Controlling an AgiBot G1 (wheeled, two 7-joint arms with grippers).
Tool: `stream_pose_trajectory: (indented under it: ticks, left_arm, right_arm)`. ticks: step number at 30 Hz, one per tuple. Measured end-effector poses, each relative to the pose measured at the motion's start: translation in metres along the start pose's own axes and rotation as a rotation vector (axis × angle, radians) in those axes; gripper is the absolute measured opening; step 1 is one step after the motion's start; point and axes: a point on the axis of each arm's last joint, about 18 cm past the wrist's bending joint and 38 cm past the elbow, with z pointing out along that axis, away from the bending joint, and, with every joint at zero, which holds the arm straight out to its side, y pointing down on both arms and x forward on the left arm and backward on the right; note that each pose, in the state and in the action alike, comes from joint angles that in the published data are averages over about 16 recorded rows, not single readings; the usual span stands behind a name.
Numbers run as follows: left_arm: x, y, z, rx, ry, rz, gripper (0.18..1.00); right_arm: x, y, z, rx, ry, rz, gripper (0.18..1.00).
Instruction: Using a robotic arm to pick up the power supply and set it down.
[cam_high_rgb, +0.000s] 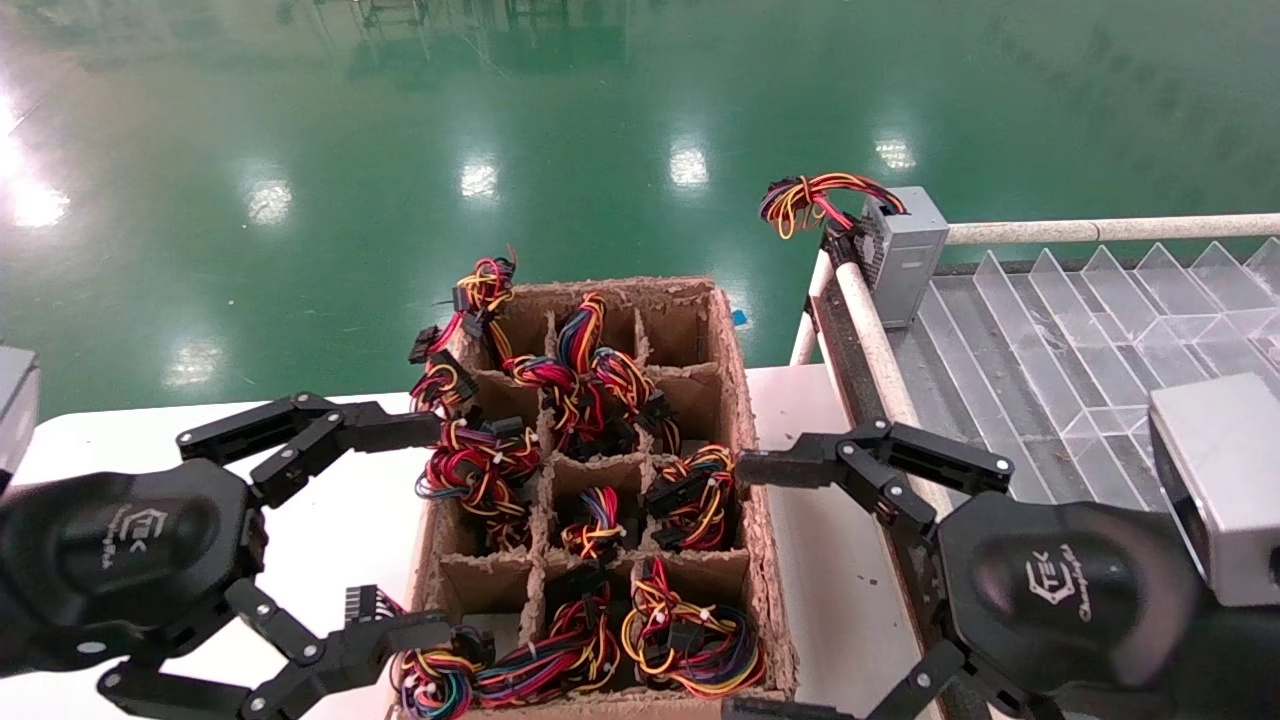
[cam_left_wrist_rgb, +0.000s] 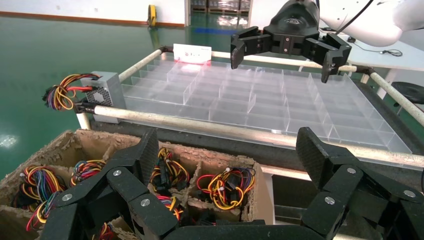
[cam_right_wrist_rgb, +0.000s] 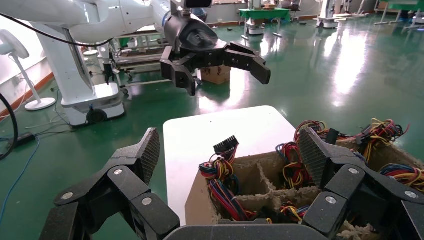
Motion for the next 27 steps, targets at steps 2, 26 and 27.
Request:
stream_pose_trajectory:
  ticks: [2, 26, 27]
  left_arm:
    - [0.0000, 0.0000, 0.0000, 0.000, 0.000, 0.000, 1.001]
    - [0.0000, 0.0000, 0.0000, 0.000, 0.000, 0.000, 1.001]
    - [0.0000, 0.0000, 0.0000, 0.000, 0.000, 0.000, 1.001]
  right_arm:
    - [0.0012, 0.0001, -0.0001, 0.000, 0.004, -0.001, 1.000]
    - [0.0067, 0.0007, -0.0005, -0.002, 0.021, -0.007, 1.000]
    - [0.0067, 0.0007, -0.0005, -0.002, 0.022, -0.007, 1.000]
